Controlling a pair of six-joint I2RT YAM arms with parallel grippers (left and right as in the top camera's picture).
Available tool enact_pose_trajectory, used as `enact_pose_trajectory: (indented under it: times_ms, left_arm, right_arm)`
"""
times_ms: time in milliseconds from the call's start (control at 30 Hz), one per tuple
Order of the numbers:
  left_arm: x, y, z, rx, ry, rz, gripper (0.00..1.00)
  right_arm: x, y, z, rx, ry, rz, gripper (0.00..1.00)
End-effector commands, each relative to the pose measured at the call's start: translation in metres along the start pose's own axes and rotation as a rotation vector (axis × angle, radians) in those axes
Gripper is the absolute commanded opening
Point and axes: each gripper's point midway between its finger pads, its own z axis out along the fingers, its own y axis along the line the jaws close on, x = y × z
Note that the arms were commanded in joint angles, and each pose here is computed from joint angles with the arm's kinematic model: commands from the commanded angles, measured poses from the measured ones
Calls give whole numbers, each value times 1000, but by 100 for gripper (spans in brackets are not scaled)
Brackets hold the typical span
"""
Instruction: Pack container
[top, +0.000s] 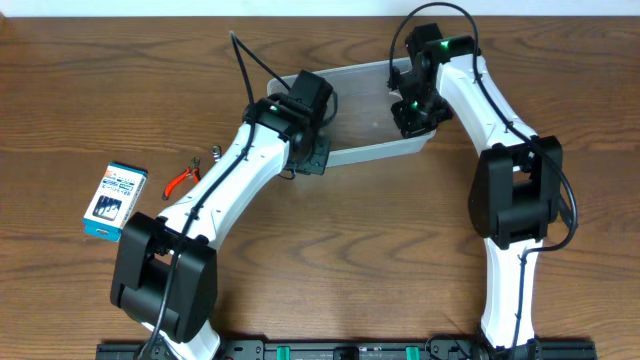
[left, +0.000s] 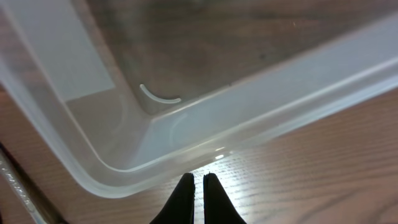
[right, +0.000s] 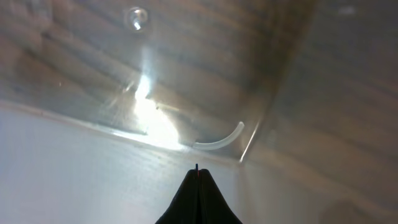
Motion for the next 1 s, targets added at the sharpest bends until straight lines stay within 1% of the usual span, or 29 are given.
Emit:
enact_pose_trajectory:
  times_ms: [0,267,567,733,867,967]
  left_arm:
    - [1,15,6,-42,8,-32,6]
    - [-6,27,6,-46,-13,-65,6]
    - [-7,32,6,-50,-13,-71,6]
    - [-7,32,5,-50,-13,-71,6]
    - [-10,31,-7,-50,-36,-29,7]
    - [-12,40,-29,-100,-78,-32,13]
  right_arm:
    - [0,16,-2,-22,7,-43,1]
    - [5,34,-2,-39,32,-71,1]
    - [2,41,-13,-62,2,-78,1]
    - [-8,39,-28,-49,-66,-84,1]
    - [-20,35,-44,-37,-143,-83,1]
    - [-34,21,-70,17,-236,-70,1]
